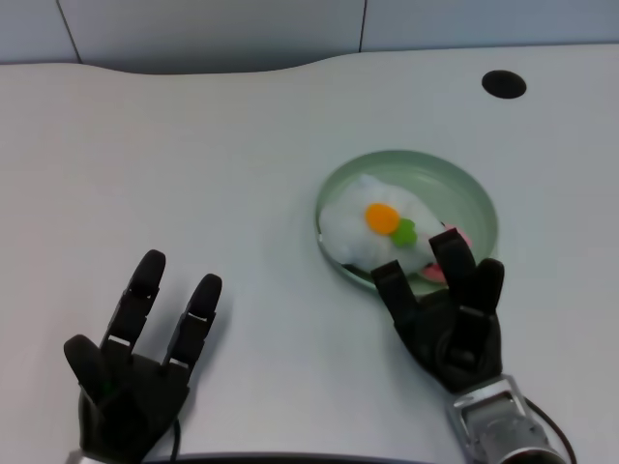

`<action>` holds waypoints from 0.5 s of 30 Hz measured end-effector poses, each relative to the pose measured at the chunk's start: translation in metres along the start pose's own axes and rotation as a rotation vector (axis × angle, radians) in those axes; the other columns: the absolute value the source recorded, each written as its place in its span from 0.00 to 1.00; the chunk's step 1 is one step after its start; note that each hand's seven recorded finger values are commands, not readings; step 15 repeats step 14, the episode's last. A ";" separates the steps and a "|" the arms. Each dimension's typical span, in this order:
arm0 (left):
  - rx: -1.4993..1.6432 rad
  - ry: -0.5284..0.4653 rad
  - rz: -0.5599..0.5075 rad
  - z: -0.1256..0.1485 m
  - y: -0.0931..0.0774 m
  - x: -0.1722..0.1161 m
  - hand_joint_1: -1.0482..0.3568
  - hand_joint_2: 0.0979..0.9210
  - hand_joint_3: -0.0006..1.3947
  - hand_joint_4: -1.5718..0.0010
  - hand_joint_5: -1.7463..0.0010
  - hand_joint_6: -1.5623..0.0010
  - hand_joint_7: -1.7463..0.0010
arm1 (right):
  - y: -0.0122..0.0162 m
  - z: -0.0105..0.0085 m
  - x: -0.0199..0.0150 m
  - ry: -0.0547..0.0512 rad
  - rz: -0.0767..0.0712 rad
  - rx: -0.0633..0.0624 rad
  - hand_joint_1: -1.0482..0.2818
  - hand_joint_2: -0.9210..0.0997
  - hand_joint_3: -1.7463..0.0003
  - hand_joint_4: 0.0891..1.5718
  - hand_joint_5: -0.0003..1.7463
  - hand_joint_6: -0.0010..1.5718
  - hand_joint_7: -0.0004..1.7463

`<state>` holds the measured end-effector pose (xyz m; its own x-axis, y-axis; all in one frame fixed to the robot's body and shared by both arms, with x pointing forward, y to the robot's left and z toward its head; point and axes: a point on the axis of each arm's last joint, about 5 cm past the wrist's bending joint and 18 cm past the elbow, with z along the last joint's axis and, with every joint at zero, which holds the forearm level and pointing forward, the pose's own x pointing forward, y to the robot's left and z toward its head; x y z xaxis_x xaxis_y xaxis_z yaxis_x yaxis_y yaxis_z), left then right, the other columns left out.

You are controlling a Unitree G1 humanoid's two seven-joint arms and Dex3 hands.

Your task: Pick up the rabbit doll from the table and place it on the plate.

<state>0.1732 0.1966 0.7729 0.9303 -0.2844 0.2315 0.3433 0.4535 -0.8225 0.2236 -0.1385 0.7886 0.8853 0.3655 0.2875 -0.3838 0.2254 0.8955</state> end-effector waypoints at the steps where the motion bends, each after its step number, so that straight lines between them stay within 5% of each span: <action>1: 0.006 -0.005 0.000 -0.001 0.000 0.000 0.00 1.00 0.39 1.00 1.00 1.00 1.00 | 0.0000 0.0003 0.0003 0.005 0.004 0.000 0.44 0.02 0.99 0.56 1.00 0.47 1.00; 4: 0.018 -0.016 0.003 -0.004 -0.001 0.001 0.00 1.00 0.37 1.00 1.00 1.00 1.00 | -0.0004 0.0017 0.0008 0.020 0.016 0.006 0.44 0.03 0.99 0.57 1.00 0.48 1.00; 8: 0.028 -0.020 0.001 -0.005 -0.001 0.004 0.00 1.00 0.37 0.97 0.99 1.00 1.00 | -0.0007 0.0023 0.0008 0.019 0.011 0.008 0.44 0.03 0.99 0.56 1.00 0.48 1.00; 12: 0.067 -0.019 0.007 -0.005 -0.002 0.009 0.00 1.00 0.39 0.92 0.96 0.98 0.99 | -0.0007 0.0028 0.0005 0.002 -0.005 -0.019 0.43 0.01 0.98 0.56 1.00 0.46 1.00; 15: 0.077 -0.012 0.011 -0.005 -0.002 0.012 0.00 1.00 0.39 0.92 0.96 0.98 0.99 | -0.0008 0.0030 0.0003 0.002 -0.007 -0.026 0.43 0.01 0.98 0.55 1.00 0.45 1.00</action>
